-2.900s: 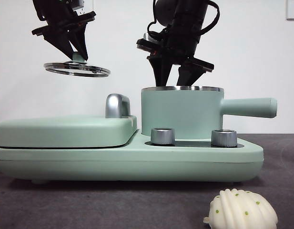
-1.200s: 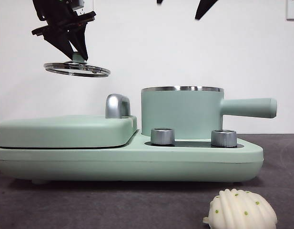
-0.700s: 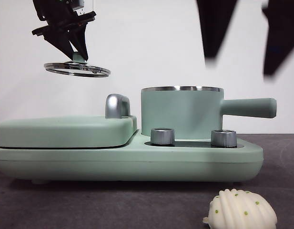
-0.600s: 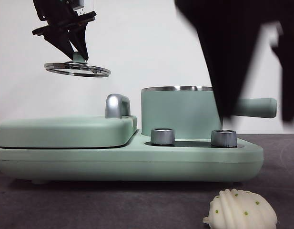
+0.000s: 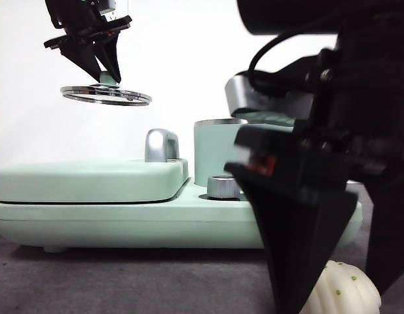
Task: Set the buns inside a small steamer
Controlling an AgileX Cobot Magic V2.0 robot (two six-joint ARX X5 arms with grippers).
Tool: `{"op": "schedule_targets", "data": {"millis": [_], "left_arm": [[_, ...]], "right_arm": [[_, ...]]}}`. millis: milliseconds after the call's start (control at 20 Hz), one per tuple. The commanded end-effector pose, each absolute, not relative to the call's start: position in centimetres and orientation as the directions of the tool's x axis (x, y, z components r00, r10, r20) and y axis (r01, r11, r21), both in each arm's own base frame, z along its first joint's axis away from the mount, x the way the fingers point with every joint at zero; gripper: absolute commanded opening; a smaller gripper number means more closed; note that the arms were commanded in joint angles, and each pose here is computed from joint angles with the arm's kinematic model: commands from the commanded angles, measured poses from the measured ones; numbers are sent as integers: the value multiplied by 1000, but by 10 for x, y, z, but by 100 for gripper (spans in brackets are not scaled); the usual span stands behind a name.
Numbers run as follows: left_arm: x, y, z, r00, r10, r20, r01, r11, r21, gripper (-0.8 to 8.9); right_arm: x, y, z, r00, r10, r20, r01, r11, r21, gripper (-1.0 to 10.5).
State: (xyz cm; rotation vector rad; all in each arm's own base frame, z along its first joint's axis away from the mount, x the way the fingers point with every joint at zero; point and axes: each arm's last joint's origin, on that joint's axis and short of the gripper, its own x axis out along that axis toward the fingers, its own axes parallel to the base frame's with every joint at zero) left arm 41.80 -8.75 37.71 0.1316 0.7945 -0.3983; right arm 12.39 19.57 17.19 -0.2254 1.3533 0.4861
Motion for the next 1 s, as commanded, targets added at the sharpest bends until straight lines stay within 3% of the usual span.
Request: {"op": "schedule_targets", "data": {"millis": [50,250,450,650,800,1000], "left_arm": [[423,-90,383,657,-312,-687,406,913,-26,10],[423,-90,383,657,-312,-687,406,913,-26,10],[423,-90,383,657,-312,-687,406,913,-26,10],[423,-90,383,657,-312,-686,407,913,-26,10],[423,-90,383,657,-312,-687,406,913,-26,10],[423,-90,382,655,-312,-688,406,913,-27,10]], "right_arm": [[125,200,165,133,180,-975,-479,873,96,397],[126,202,165,157,188,-970,-479,873,92,192],[136,208,187,149,202,-968,-473,874,110,185],[163,208,251,150,230,-962,-488,863,130,185],[195,197,302,203,269,-942,-491,860,139,185],[246,190,342,282,273,-920,-487,867,107,185]]}}
